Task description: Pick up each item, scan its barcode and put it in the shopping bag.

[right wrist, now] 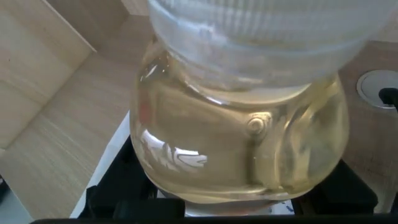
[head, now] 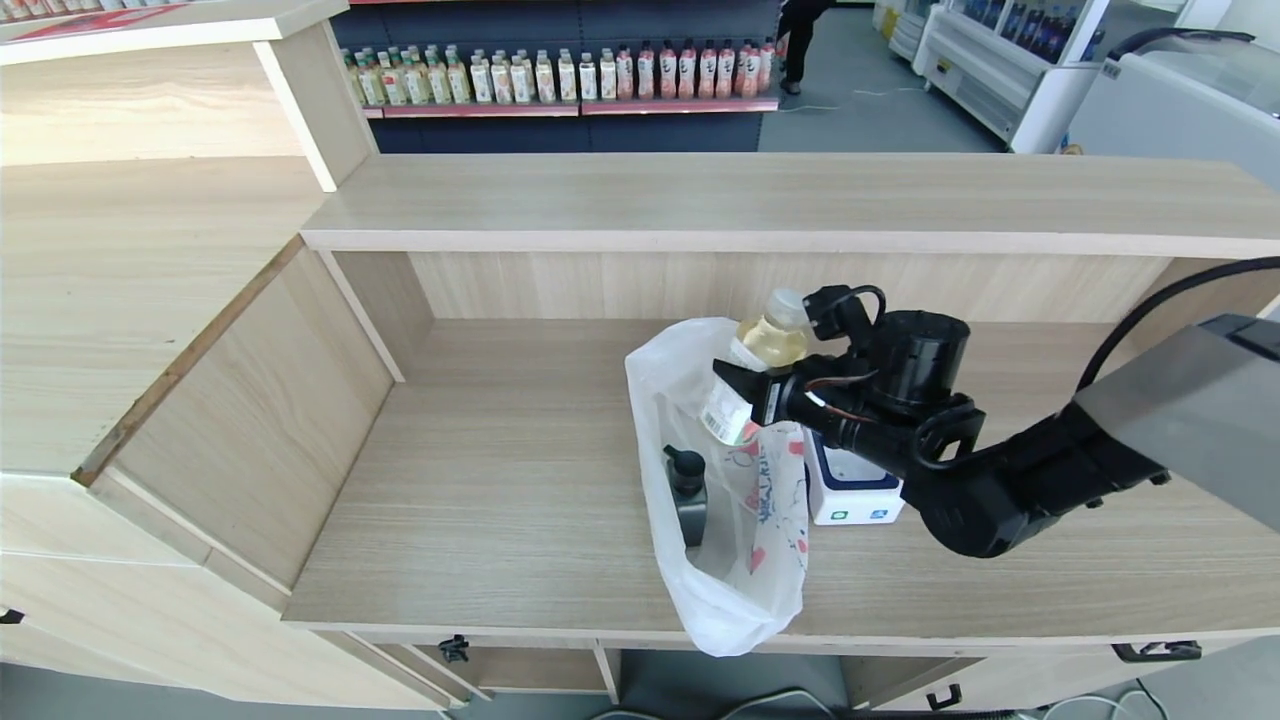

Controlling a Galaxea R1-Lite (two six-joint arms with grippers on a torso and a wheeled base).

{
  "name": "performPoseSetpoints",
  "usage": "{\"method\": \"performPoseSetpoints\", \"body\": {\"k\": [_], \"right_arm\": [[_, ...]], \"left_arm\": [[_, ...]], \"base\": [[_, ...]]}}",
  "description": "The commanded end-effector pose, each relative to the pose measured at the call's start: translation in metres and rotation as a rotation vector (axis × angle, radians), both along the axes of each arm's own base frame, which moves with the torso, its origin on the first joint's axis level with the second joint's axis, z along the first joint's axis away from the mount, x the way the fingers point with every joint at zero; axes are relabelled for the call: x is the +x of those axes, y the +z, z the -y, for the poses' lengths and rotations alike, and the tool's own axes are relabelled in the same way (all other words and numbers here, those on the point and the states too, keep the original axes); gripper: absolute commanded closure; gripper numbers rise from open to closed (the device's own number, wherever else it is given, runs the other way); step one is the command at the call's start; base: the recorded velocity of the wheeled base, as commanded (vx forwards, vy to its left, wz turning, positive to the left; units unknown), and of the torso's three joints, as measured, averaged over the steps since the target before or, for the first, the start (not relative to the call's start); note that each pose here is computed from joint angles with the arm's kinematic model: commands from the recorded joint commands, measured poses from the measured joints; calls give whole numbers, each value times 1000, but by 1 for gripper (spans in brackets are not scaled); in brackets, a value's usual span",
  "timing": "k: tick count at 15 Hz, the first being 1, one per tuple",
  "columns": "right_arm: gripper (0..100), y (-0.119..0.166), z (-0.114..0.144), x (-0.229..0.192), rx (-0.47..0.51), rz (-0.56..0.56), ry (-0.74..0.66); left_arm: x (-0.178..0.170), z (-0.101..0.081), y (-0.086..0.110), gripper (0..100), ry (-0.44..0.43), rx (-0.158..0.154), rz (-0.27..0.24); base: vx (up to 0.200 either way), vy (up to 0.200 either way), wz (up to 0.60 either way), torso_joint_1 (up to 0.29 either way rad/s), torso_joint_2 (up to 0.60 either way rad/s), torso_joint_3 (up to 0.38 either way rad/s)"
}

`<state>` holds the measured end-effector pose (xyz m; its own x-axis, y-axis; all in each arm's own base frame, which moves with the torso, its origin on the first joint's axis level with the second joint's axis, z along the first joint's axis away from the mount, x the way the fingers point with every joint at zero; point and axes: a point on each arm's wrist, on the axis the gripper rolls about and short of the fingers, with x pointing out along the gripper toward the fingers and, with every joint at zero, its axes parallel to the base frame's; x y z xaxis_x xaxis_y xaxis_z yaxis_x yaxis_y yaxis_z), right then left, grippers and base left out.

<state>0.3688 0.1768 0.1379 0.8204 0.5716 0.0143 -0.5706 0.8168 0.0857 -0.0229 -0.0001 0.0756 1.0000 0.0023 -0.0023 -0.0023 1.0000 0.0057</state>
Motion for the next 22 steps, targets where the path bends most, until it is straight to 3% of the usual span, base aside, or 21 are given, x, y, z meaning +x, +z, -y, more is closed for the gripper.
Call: {"method": "performPoseSetpoints", "body": {"k": [1,9,16,17,20,22], "right_arm": [[100,-18,-7,5,-19,-27,8],[100,-53,-8,16,-136,15,-2],[100,-62,-7,17,-164,15,-3],[0,-61,-7,17,-163,18,-5],[0,-60,-8,17,-148,34,0],[0,-48,-10,14,-69,65,9]], "left_arm": [[0,0,0,0,1,0,1],[0,0,0,0,1,0,1],[0,0,0,0,1,0,1],[0,0,0,0,1,2,1],[0,0,0,0,1,2,1],[0,0,0,0,1,2,1]], "base": [[0,0,0,0,0,0],[0,0,0,0,0,0],[0,0,0,0,0,0],[0,0,0,0,0,0],[0,0,0,0,0,0],[0,0,0,0,0,0]]}}
